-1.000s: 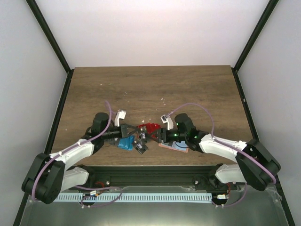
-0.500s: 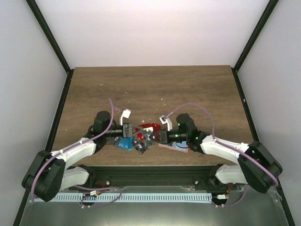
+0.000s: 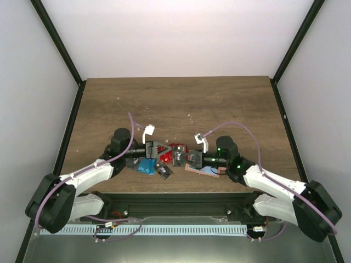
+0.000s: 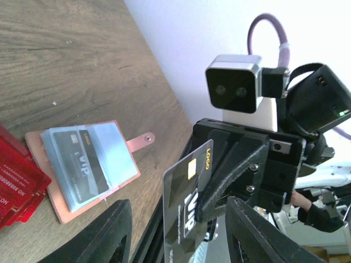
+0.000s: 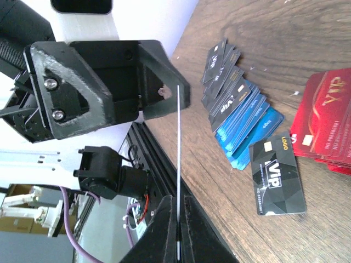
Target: Put the credit cards into the card holder
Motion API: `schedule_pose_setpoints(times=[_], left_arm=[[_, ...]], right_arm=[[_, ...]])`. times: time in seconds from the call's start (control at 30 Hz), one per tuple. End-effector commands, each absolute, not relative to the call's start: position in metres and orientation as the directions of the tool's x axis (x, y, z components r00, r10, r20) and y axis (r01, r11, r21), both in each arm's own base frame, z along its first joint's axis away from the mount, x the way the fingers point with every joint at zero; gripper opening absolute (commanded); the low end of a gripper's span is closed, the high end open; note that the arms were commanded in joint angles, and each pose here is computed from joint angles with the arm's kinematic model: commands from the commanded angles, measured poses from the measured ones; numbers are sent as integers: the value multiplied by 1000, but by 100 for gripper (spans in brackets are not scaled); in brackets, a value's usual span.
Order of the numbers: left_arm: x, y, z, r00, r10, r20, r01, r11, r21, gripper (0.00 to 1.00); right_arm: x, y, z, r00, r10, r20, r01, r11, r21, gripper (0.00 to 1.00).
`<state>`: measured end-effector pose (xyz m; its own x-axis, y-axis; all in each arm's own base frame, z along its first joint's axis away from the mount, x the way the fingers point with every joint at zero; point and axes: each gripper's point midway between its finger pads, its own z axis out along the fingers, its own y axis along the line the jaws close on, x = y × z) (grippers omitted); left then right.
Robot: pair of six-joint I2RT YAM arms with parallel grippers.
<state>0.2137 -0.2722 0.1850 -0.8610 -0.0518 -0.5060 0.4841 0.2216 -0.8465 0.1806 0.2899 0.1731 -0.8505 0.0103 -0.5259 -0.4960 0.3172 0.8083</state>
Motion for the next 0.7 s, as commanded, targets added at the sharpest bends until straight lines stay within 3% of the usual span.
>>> schedule_pose_setpoints(times=[0.0, 0.43, 0.67], left_arm=[[212, -272, 206, -823, -91, -561, 542, 169, -823, 49], [187, -293, 207, -816, 0, -577, 576, 65, -815, 34], [184, -301, 205, -810, 21, -587, 587, 66, -807, 4]], right_arm=[[191, 277, 185, -838, 118, -533, -473, 329, 817, 1], [185, 280, 209, -821, 128, -557, -519, 242, 820, 1], [183, 281, 208, -824, 117, -554, -519, 233, 822, 1]])
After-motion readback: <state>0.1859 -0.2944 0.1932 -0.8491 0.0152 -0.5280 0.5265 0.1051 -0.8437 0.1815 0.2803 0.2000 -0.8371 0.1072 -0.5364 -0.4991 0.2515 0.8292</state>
